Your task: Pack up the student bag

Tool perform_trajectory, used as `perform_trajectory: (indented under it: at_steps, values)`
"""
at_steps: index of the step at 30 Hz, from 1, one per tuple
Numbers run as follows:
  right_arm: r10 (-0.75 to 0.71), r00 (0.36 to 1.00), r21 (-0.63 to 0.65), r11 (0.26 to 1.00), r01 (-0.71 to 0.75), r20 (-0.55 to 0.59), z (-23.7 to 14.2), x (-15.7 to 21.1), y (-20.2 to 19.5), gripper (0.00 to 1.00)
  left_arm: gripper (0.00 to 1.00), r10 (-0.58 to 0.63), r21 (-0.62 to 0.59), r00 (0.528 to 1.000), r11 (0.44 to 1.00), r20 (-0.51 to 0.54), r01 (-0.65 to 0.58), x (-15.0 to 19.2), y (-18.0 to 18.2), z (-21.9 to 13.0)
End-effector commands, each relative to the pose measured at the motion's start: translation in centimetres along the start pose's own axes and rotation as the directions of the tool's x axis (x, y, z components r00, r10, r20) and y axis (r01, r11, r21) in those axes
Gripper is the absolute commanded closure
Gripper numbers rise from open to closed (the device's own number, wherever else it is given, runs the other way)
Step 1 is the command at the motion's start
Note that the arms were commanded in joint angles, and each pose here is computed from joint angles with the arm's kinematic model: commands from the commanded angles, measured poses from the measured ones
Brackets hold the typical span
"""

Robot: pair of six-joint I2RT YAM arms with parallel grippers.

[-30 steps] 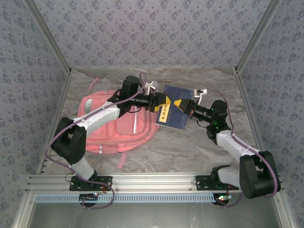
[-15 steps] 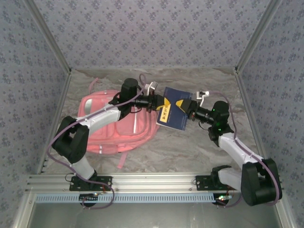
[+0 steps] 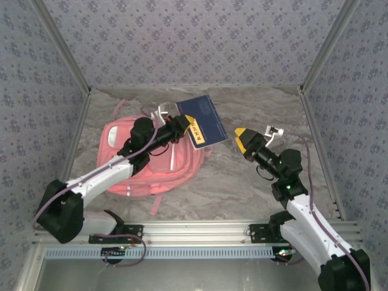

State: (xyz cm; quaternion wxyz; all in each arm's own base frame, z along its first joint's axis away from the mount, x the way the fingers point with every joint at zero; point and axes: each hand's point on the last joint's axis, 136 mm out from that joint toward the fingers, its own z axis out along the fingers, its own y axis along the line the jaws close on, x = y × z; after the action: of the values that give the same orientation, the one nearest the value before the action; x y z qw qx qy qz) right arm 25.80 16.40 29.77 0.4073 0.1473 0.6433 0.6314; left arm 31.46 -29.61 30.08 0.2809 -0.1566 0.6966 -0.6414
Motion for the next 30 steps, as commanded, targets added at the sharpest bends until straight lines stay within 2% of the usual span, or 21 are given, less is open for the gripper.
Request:
perform_trajectory:
  at_steps: [1,8,16,19,25,28,30]
  values:
    - [0.018,0.990,0.030,0.999,-0.022,0.142,-0.2,-1.0,-0.5,0.00,1.00,-0.019,0.078,0.979,0.997,0.202,0.003,-2.4,-2.8,-1.2]
    - [0.024,0.997,-0.059,0.998,-0.020,0.074,3.2,2.3,2.0,0.01,1.00,-0.054,0.114,0.975,0.993,0.215,0.030,-1.2,-3.3,-0.7]
    - [0.026,0.995,-0.033,0.999,-0.023,0.098,5.2,3.1,1.4,0.01,1.00,-0.059,0.119,0.977,0.992,0.203,0.035,-0.2,-3.0,-0.5]
    - [0.025,0.994,-0.059,0.998,-0.019,0.103,6.1,2.9,2.0,0.04,1.00,-0.055,0.108,0.978,0.994,0.200,0.033,0.0,-2.6,-0.5]
    - [0.028,0.994,-0.098,0.995,-0.017,0.106,7.8,2.7,3.4,0.16,1.00,-0.055,0.108,0.981,0.994,0.187,0.035,0.9,-1.9,-0.2]
    - [0.014,0.994,-0.095,0.995,-0.004,0.108,8.3,2.8,3.8,0.27,1.00,-0.064,0.100,0.981,0.994,0.184,0.046,1.1,-1.1,-0.1]
    - [0.005,0.993,-0.086,0.996,0.004,0.114,8.4,2.9,3.8,0.39,1.00,-0.066,0.096,0.980,0.994,0.188,0.049,1.2,-0.8,-0.1]
